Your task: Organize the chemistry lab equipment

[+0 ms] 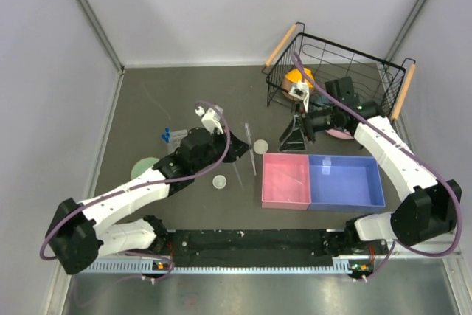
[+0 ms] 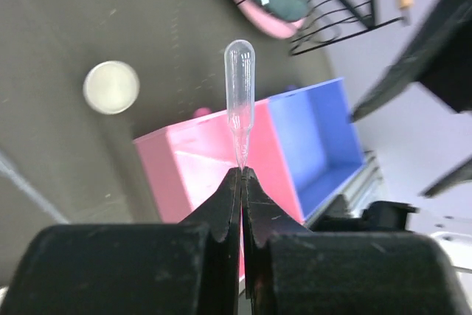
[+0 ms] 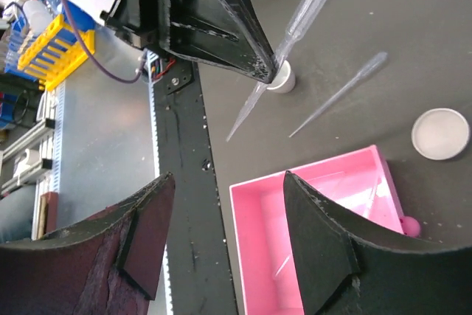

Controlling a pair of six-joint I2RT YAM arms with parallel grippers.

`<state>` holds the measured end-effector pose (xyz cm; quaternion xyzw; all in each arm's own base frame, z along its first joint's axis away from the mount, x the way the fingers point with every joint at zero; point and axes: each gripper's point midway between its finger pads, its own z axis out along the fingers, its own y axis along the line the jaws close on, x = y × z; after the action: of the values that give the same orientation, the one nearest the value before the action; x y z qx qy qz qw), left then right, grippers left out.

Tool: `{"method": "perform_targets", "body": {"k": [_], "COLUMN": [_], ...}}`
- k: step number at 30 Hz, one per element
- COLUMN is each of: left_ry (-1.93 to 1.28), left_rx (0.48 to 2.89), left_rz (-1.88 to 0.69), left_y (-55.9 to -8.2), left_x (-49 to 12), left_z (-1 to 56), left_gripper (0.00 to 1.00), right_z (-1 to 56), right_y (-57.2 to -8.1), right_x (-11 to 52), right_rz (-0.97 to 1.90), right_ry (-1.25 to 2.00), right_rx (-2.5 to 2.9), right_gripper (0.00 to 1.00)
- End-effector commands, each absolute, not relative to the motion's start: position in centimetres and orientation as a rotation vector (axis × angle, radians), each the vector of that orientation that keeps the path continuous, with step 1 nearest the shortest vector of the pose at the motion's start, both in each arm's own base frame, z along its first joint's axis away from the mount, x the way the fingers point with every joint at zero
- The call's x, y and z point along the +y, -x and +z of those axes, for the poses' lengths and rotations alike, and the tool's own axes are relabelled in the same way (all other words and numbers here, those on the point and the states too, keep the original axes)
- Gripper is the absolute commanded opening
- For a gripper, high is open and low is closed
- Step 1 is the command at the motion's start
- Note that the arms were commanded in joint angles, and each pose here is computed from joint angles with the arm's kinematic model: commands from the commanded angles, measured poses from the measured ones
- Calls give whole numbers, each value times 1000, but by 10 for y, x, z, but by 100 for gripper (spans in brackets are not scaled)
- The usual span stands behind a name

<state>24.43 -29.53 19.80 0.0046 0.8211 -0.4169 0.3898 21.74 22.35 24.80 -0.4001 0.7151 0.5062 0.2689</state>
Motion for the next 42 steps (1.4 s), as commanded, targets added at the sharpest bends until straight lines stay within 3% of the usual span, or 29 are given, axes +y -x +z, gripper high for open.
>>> {"method": "perform_targets", "body": {"k": [1, 7, 13, 25, 27, 28, 32, 35, 39, 42], "left_ry": [36, 101, 125, 149, 137, 136, 157, 140, 141, 133], "left_rx": [1730, 1664, 1648, 1693, 1712, 1756, 1757, 1800, 1889, 1962], "left_rz": [-1368, -1445, -1466, -1398, -1363, -1327, -1185, -1055, -839, -730], "left_y": [-238, -231, -228, -234, -235, -235, -241, -239, -239, -233], "left_x": [-305, -302, -307, -306, -304, -302, -280, -259, -227, -209], "left_z": [283, 297, 300, 286, 284, 274, 273, 263, 242, 221], "left_gripper": [0, 0, 0, 1, 14, 28, 62, 79, 87, 87], "right_z": [268, 264, 248, 242, 238, 231, 211, 199, 175, 148], "right_y": [-223, -203, -197, -196, -195, -198, -201, -202, -202, -197], "right_x": [253, 289, 305, 303, 301, 298, 282, 267, 242, 222], "right_rz": [1385, 1413, 1461, 1447, 1425, 1388, 1215, 1087, 902, 785], "right_ry": [942, 938, 934, 920, 931, 925, 986, 1012, 1074, 1120], "right_rx": [1971, 1973, 2039, 2051, 2055, 2071, 2070, 2083, 2136, 2229], "right_gripper": [62, 67, 59, 0, 0, 0, 0, 0, 0, 0]}}
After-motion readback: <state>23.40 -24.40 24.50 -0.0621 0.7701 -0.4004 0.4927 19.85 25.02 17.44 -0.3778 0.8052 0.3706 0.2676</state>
